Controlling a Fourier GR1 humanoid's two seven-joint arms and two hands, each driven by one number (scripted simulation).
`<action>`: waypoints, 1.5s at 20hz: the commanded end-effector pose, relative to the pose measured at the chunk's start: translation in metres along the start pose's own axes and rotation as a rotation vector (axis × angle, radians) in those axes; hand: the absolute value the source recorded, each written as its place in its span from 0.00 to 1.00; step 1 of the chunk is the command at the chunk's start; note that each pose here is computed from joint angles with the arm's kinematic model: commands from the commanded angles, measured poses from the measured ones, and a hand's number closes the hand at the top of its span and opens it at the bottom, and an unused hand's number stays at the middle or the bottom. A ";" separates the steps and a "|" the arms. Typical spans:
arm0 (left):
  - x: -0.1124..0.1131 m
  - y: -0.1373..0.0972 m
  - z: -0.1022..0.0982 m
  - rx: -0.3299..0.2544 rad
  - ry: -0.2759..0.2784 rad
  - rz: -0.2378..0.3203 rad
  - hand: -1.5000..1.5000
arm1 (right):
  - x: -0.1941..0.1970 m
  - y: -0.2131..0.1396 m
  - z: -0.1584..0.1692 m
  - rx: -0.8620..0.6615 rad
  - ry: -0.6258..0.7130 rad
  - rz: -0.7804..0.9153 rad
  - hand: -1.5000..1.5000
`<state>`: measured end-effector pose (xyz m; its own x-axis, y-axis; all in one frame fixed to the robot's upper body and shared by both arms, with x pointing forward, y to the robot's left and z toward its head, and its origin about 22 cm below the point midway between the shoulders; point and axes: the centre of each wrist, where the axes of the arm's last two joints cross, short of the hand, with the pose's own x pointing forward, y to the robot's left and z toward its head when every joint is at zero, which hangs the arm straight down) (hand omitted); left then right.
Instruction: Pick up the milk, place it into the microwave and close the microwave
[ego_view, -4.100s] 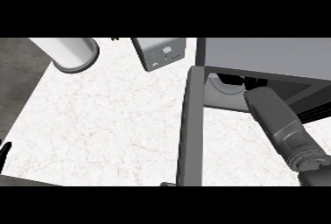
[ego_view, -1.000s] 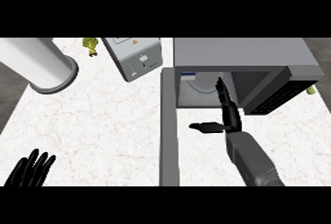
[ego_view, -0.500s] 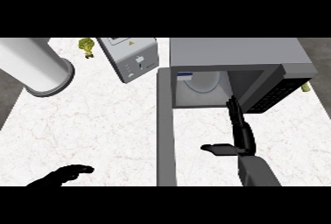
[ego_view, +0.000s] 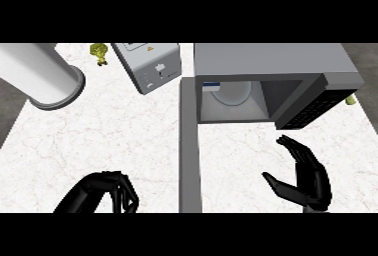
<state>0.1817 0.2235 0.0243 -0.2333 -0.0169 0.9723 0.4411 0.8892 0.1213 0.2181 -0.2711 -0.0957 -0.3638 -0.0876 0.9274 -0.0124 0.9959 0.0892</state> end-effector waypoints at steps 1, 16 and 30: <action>0.004 -0.020 -0.039 -0.034 -0.001 -0.070 1.00 | 0.033 -0.034 0.007 -0.039 -0.017 -0.003 0.00; -0.022 -0.119 -0.142 -0.285 0.059 -0.205 1.00 | 0.096 -0.062 0.007 -0.008 -0.107 0.062 0.00; -0.052 -0.155 -0.171 -0.289 0.144 -0.188 0.00 | 0.149 -0.050 -0.049 0.214 -0.176 -0.047 0.00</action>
<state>0.2685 0.0183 -0.0146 -0.2124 -0.2749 0.9377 0.6463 0.6803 0.3458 0.1979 -0.3359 0.0360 -0.5007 -0.1175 0.8576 -0.1564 0.9867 0.0439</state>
